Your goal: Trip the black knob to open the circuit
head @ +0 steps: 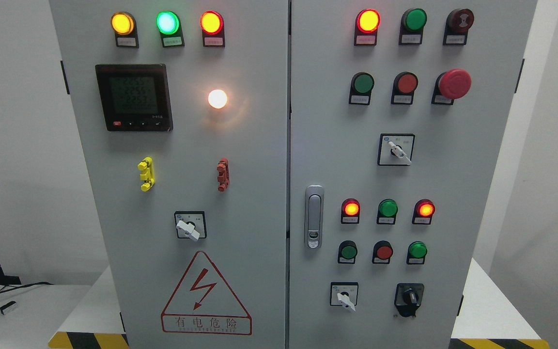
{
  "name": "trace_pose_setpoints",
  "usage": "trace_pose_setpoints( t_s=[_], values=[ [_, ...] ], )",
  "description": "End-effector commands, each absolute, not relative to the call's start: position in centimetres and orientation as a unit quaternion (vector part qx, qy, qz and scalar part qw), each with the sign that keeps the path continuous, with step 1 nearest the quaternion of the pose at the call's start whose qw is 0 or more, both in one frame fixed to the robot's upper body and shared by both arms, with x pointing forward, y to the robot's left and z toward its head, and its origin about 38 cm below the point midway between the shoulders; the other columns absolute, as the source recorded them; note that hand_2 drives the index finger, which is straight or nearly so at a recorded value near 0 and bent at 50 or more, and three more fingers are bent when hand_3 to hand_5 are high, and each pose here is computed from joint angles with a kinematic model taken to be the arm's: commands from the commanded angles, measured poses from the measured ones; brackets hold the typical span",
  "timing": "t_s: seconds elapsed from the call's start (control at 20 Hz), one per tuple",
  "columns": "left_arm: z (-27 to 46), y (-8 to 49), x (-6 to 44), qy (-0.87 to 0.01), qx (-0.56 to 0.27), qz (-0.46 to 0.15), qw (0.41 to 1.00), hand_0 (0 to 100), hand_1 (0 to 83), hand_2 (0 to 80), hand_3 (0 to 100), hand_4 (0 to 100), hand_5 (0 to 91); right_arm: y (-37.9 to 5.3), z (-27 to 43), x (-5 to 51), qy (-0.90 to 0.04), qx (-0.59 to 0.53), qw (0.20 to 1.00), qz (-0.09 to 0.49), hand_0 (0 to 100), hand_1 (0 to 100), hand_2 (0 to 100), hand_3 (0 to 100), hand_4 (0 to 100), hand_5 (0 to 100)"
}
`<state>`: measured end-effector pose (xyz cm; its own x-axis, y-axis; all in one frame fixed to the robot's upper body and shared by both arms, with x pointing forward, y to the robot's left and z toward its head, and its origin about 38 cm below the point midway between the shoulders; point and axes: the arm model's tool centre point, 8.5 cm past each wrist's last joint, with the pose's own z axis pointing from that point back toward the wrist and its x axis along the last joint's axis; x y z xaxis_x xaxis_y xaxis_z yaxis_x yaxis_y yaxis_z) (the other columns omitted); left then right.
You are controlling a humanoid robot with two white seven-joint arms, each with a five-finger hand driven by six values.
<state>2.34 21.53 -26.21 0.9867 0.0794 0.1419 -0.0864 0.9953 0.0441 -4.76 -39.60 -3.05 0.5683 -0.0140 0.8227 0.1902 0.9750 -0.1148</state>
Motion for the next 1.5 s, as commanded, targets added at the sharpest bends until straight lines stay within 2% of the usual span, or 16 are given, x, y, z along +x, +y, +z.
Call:
trace_pose_setpoints(
  t_s=[0.0, 0.15, 0.3, 0.45, 0.95, 1.25, 1.45],
  values=[
    [-26.2, 21.4, 2.4, -0.07, 0.023, 0.026, 0.997, 12, 38.9, 0.0, 0, 0, 0.0, -42.1, 11.1, 7.6, -0.664, -0.116, 0.738, 0.01, 18, 54, 22, 76, 67, 67],
    [-26.2, 21.5, 2.4, -0.07, 0.024, 0.026, 0.997, 12, 38.9, 0.0, 0, 0, 0.0, -44.5, 13.3, 11.0, -0.693, -0.142, 0.707, 0.029, 20, 56, 24, 91, 80, 82],
    [-26.2, 21.5, 2.4, -0.07, 0.024, 0.026, 0.997, 12, 38.9, 0.0, 0, 0, 0.0, -46.6, 14.3, 14.2, -0.698, -0.136, 0.703, 0.022, 23, 56, 25, 96, 86, 85],
    [-26.2, 21.5, 2.4, -0.07, 0.024, 0.026, 0.997, 12, 38.9, 0.0, 0, 0, 0.0, -47.8, 15.1, 16.6, -0.7, -0.122, 0.704, -0.015, 24, 57, 25, 99, 89, 87],
    [-26.2, 21.4, 2.4, -0.07, 0.023, 0.026, 0.997, 12, 38.9, 0.0, 0, 0, 0.0, -47.0, 19.7, 25.0, -0.731, -0.102, 0.674, -0.032, 27, 58, 26, 100, 93, 89],
    [-26.2, 21.5, 2.4, -0.07, 0.024, 0.026, 0.997, 12, 38.9, 0.0, 0, 0, 0.0, -45.3, 18.9, 26.7, -0.729, -0.078, 0.68, -0.03, 29, 59, 27, 100, 93, 89],
    [-26.2, 21.5, 2.4, -0.07, 0.024, 0.026, 0.997, 12, 38.9, 0.0, 0, 0, 0.0, -44.0, 17.9, 27.7, -0.727, -0.07, 0.683, -0.025, 29, 64, 27, 100, 94, 90]
  ],
)
